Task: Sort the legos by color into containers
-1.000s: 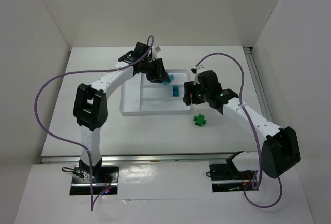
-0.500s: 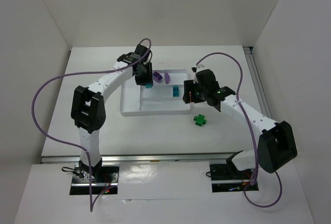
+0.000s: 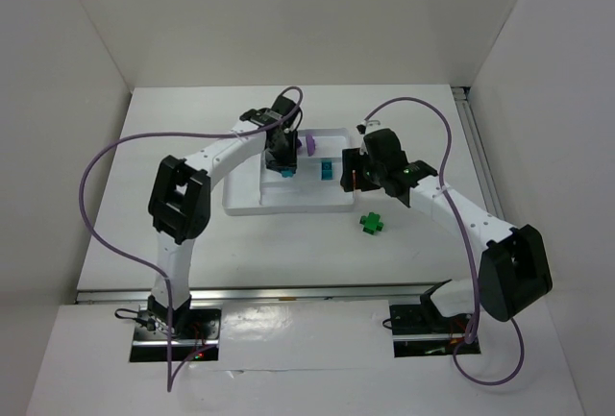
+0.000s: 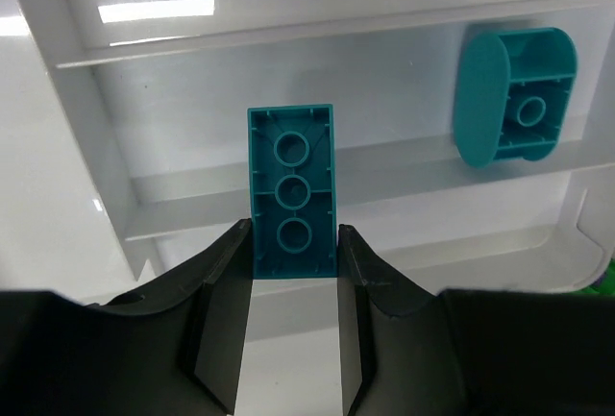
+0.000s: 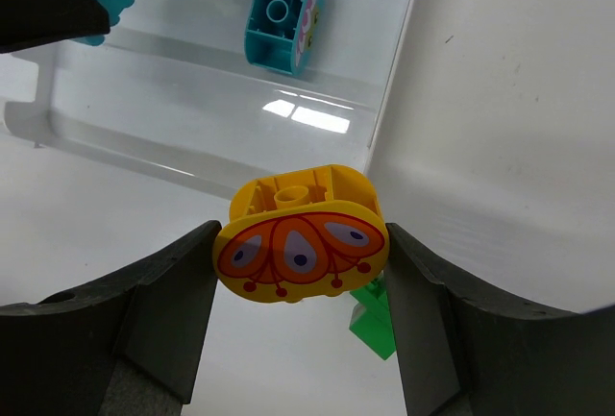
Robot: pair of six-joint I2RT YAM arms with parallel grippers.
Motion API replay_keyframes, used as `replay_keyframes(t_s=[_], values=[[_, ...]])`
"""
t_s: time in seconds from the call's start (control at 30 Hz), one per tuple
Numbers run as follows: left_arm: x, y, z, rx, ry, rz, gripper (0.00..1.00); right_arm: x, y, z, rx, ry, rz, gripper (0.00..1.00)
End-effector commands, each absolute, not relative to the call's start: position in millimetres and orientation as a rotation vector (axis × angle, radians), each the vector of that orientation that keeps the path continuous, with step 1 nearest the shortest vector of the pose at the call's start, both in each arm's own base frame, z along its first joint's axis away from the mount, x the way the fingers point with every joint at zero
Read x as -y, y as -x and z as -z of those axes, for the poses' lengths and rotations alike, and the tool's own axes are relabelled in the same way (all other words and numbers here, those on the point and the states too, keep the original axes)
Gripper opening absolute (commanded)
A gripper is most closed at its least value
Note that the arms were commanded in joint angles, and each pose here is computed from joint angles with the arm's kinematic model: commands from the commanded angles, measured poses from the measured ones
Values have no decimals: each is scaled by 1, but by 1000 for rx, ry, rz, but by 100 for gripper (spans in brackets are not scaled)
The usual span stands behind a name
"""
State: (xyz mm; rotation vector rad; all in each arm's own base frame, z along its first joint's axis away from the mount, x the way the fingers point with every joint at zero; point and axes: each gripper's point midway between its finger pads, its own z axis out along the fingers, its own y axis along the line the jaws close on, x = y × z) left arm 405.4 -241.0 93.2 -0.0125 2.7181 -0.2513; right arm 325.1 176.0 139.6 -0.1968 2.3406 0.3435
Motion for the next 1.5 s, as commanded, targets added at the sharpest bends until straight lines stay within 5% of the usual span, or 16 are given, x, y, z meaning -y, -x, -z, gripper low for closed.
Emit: replay_keyframes(t_s=[0.0,0.07,0.13,0.17,0.27,0.57,0.73,0.87,1.37,1.43,1.47], values=[[244,-419,-96,-2693,43,242,22,-179,-333,-161,-2292,184,-354,42],[248,-425,-94,-2683,44,249,29,-179,-333,-161,-2292,184,-354,42],[251,-431,-103,-2660,44,265,48,-179,-333,-161,-2290,194,-349,42],[251,-431,-103,-2659,44,265,68,-179,-333,-161,-2290,194,-349,42],[251,-432,-118,-2618,56,250,82,-180,-332,-161,-2292,199,-359,42],[236,-430,-191,-2459,91,263,72,-186,-329,-161,-2294,221,-386,42],[212,-418,-248,-2342,127,223,72,-214,-324,-161,-2294,299,-410,42],[172,-412,-278,-2305,190,227,81,-241,-326,-158,-2304,317,-403,42],[151,-387,-269,-2350,215,274,80,-265,-349,-106,-2413,69,-350,49],[152,-386,-266,-2362,210,280,80,-265,-351,-104,-2410,53,-343,61],[153,-388,-267,-2353,210,284,80,-263,-353,-104,-2402,43,-322,89]])
